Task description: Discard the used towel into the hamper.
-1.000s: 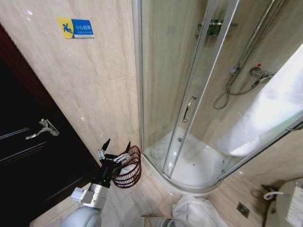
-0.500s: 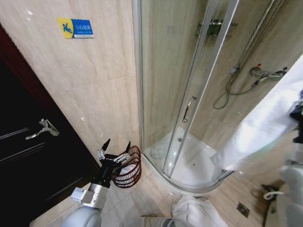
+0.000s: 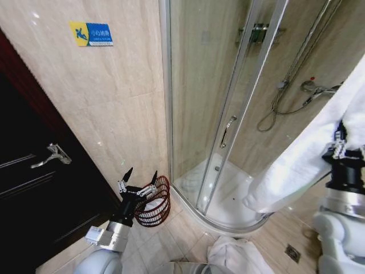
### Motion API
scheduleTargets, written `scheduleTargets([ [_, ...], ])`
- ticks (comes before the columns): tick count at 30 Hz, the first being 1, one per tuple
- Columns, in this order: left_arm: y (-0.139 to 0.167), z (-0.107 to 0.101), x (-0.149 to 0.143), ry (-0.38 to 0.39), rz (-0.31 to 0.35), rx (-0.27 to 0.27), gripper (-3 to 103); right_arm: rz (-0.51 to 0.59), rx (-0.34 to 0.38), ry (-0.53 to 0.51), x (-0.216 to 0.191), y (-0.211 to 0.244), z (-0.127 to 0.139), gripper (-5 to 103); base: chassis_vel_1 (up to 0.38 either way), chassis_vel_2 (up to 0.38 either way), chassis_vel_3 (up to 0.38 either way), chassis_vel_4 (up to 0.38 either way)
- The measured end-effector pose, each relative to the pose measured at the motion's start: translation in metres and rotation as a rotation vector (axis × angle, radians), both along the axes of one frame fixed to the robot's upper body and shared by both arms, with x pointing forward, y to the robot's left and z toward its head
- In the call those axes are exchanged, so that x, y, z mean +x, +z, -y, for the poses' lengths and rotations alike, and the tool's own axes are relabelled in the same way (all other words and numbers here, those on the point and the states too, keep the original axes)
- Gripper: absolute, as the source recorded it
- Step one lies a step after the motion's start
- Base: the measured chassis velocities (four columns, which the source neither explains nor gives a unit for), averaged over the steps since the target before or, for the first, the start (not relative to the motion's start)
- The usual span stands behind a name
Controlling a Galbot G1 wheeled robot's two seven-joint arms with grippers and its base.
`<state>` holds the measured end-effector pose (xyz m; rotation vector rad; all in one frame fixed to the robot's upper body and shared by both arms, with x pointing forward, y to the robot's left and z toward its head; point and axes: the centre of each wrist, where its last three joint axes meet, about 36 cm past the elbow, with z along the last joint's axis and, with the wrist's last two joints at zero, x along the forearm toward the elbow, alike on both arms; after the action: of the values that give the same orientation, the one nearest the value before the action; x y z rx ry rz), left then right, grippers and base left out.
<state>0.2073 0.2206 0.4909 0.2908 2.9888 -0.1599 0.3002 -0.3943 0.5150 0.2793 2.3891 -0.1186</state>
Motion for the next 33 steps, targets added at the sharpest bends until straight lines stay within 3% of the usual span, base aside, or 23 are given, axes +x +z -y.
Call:
scheduleTargets([
  [14,0.0,0.0,0.0,0.0,0.0,0.0,100,0.041,0.0,0.014,-0.004,0.001,-0.017,11,0.0,0.0,0.0,0.0],
  [18,0.0,0.0,0.0,0.0,0.0,0.0,100,0.03,0.033,-0.004,-0.003,-0.006,-0.014,11,0.0,0.0,0.0,0.0],
  [20,0.0,0.0,0.0,0.0,0.0,0.0,100,-0.05,0.164,-0.082,0.0,-0.031,-0.005,11,0.0,0.0,0.0,0.0],
  [21,0.0,0.0,0.0,0.0,0.0,0.0,100,-0.117,0.268,-0.135,0.002,-0.053,-0.001,11,0.0,0.0,0.0,0.0],
  [22,0.0,0.0,0.0,0.0,0.0,0.0,100,-0.117,0.268,-0.135,0.002,-0.053,-0.001,11,0.0,0.0,0.0,0.0],
  [24,0.0,0.0,0.0,0.0,0.0,0.0,100,-0.217,0.396,-0.213,-0.001,-0.096,0.005,11,0.0,0.0,0.0,0.0],
  [29,0.0,0.0,0.0,0.0,0.0,0.0,100,-0.272,0.428,-0.235,-0.019,-0.129,-0.002,11,0.0,0.0,0.0,0.0],
  [33,0.0,0.0,0.0,0.0,0.0,0.0,100,-0.271,0.402,-0.22,-0.024,-0.136,-0.019,11,0.0,0.0,0.0,0.0],
])
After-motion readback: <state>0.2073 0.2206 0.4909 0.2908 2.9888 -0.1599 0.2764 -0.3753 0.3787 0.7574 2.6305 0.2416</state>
